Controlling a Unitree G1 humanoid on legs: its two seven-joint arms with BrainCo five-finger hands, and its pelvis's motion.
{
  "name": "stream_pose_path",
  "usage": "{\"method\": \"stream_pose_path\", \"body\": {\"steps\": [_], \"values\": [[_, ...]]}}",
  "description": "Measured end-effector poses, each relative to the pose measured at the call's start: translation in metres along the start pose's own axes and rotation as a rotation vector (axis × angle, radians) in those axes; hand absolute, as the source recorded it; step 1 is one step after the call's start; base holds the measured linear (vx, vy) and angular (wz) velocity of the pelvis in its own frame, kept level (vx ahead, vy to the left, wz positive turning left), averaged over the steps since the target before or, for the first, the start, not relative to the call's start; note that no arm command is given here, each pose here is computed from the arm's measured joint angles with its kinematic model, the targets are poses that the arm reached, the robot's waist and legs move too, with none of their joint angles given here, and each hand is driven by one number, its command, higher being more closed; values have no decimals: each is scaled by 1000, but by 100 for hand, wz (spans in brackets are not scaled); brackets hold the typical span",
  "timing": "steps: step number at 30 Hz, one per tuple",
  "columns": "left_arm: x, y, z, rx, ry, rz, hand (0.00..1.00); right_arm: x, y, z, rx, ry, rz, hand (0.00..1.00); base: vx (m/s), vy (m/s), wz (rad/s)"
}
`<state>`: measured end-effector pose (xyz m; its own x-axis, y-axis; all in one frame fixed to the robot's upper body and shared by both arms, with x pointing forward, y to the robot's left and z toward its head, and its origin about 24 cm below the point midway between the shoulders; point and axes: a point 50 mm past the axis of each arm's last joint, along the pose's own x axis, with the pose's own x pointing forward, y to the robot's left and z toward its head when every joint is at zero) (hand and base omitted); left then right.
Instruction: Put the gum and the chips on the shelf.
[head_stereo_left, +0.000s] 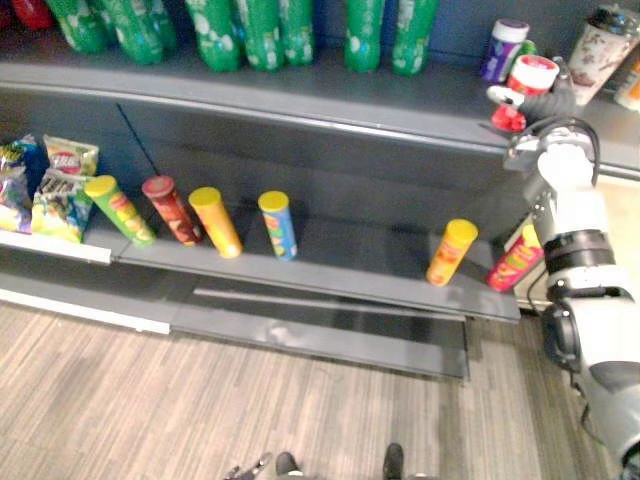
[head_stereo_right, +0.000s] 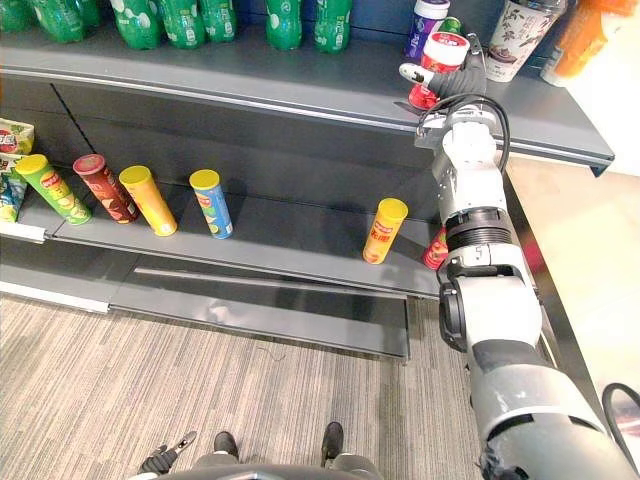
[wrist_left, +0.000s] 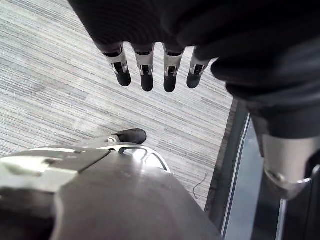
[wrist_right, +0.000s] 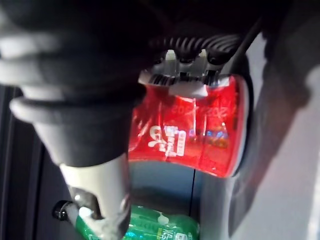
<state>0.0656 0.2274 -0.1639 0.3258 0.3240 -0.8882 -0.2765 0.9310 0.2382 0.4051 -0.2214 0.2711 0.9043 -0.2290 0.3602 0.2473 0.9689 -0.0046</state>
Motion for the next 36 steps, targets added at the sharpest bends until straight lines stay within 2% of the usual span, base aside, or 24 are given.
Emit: {"method": "stream_pose_path", "body": {"steps": [11,16,21,25,28,33,36], "values": [[0,1,0,4,-2,9,0,0,-5,12,28,-50,-54,0,0,0,-1],[-1,3,0,4,-10,24,0,-7,-20,63,17,-299,-117,0,0,0,2],[-1,5,0,24,-13,38,0,-37,-39,77,20,-488,-185,0,8,2,4],[-1,6,-2,12,-8,50,0,-78,-57,57,-4,-556,-242,0,7,3,3],[-1,8,-3,6,-4,56,0,-112,-62,30,-2,-520,-250,0,0,0,0],[-4,15,-17,-29,31,86,0,-183,-60,-26,-57,-336,-152,0,29,3,1],[-6,18,-24,-22,48,94,0,-228,-45,-70,-32,-111,-60,0,52,6,0]]}}
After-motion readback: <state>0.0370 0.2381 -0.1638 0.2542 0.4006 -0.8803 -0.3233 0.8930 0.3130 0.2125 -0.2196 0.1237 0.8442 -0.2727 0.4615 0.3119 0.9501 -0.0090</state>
